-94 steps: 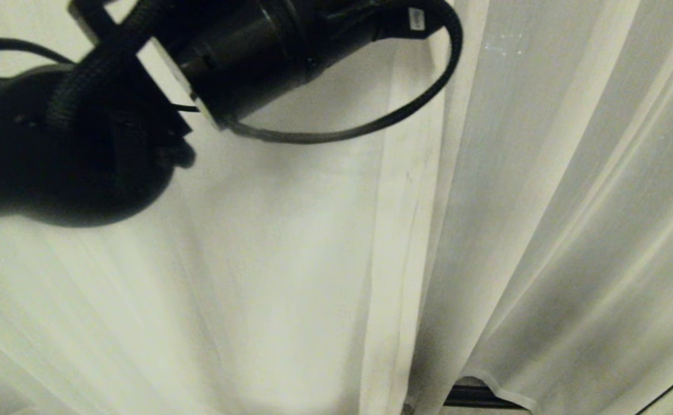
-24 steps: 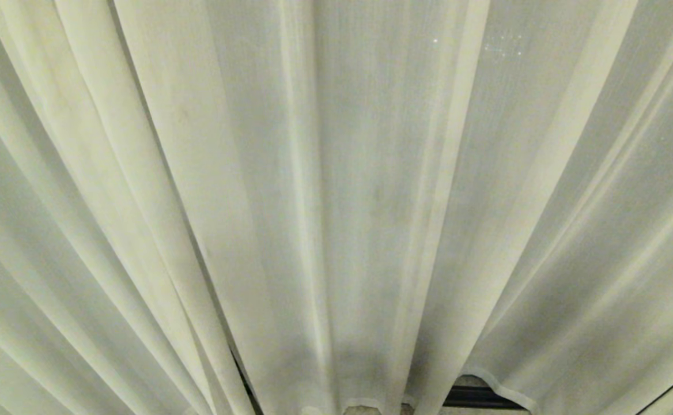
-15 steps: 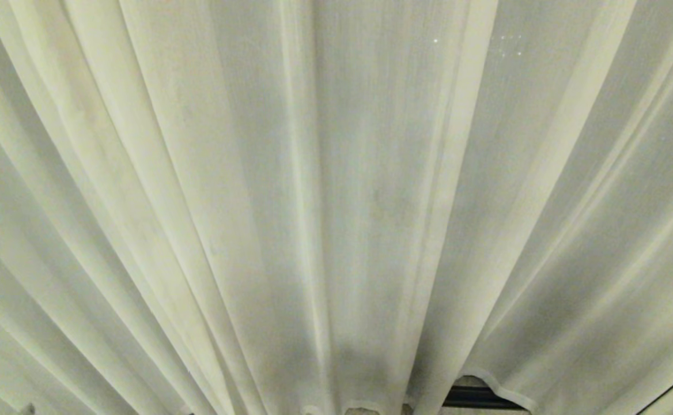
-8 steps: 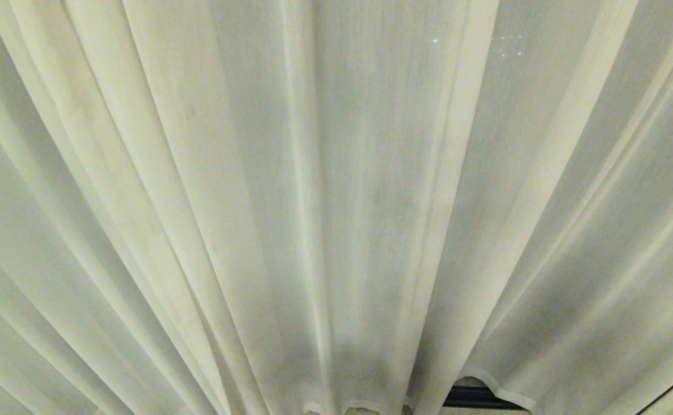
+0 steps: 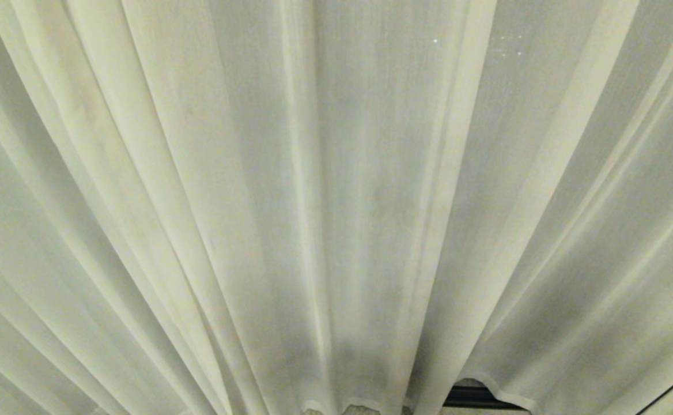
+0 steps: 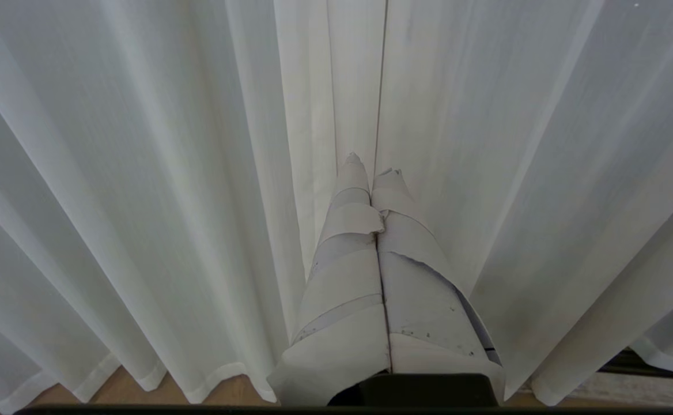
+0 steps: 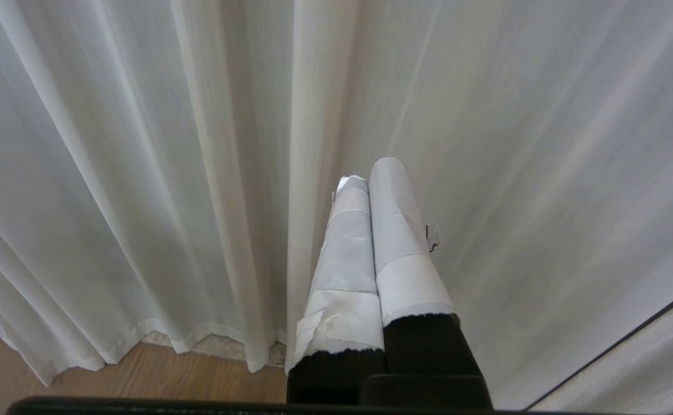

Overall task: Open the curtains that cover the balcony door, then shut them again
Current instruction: Close the outer curtains on both sides

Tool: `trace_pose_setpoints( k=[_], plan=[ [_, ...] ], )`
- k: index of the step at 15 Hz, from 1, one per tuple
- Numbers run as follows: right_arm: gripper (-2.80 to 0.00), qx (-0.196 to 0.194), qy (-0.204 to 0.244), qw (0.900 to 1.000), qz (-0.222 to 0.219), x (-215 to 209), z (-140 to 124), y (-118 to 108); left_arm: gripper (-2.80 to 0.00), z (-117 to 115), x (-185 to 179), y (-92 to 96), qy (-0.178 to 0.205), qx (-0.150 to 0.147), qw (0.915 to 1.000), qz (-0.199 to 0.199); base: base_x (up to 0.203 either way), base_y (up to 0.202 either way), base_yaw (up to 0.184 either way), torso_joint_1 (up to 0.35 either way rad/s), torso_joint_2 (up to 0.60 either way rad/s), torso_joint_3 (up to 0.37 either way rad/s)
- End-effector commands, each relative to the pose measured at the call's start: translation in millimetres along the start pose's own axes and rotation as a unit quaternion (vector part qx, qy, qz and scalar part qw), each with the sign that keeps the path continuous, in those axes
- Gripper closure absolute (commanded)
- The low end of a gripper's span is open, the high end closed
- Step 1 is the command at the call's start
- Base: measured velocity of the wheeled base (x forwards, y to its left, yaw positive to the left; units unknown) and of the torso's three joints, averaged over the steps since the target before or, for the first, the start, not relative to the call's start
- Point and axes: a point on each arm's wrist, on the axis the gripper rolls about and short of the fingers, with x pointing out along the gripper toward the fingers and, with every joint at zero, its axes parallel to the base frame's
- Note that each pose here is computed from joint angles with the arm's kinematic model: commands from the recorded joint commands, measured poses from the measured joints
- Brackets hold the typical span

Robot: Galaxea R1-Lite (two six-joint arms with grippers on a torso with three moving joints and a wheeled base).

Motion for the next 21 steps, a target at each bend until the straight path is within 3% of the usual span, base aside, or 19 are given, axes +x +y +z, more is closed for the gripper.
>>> trace_pose_setpoints(
  k=[1,16,21],
  plan=[
    [0.0,-0.001,0.001,1.0,0.0,0.1,0.0,0.0,0.0,0.0,-0.2,0.0,-0.002,-0.001,1.0,0.001,0.0,0.0,0.0,0.0,0.0,0.0],
    [0.0,-0.001,0.001,1.0,0.0,0.1,0.0,0.0,0.0,0.0,-0.2,0.0,-0.002,0.002,1.0,0.0,0.0,0.0,0.0,0.0,0.0,0.0],
    [0.0,-0.001,0.001,1.0,0.0,0.1,0.0,0.0,0.0,0.0,-0.2,0.0,-0.002,0.002,1.0,0.0,0.0,-0.16,-0.003,0.001,0.0,0.004]
  ],
)
